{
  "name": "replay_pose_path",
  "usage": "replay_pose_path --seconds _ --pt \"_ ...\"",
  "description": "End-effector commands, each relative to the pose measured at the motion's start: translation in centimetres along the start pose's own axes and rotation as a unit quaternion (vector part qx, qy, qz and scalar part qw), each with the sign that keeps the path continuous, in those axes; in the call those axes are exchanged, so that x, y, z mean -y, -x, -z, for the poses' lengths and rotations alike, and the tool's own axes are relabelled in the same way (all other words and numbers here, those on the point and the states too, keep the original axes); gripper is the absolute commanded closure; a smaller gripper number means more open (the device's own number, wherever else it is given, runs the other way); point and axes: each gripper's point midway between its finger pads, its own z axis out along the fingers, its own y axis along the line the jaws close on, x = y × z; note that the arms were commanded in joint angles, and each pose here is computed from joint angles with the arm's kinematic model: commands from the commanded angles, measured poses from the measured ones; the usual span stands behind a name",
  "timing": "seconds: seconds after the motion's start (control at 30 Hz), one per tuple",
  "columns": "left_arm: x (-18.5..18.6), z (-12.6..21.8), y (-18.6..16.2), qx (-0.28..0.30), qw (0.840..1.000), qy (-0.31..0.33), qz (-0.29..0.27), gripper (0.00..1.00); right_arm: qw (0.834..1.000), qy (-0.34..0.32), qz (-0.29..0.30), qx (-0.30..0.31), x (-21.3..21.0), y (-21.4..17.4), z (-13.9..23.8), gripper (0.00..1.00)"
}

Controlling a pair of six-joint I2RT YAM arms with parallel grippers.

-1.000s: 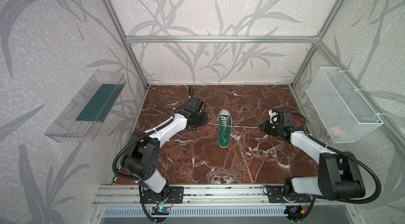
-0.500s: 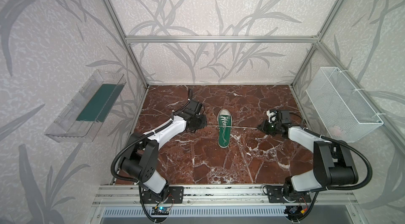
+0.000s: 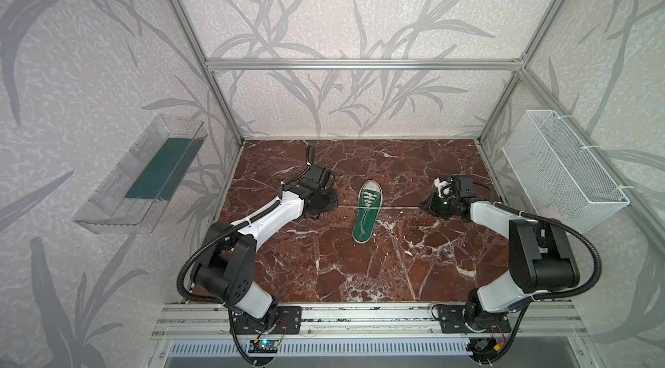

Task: Tie the shoes

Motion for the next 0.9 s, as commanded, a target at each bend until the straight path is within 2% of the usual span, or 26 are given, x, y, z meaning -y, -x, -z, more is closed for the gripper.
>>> replay_pose_path --seconds 0.0,0.43,0.87 --pt "-2.5 0.1 -0.4 -0.002 0.999 0.043 0.014 1.00 0.998 -0.046 -0.001 0.037 1.9 2.5 1.0 1.00" --pt "-1.6 -0.3 -0.5 -0.006 0.999 0.032 0.016 1.00 0.998 -0.043 0.006 0.047 1.8 5.3 1.0 1.00" --pt "-2.8 -2.3 -2.2 -0.044 0.998 0.048 0.022 1.00 0.999 -0.026 -0.011 0.028 2.2 4.0 0.0 1.00"
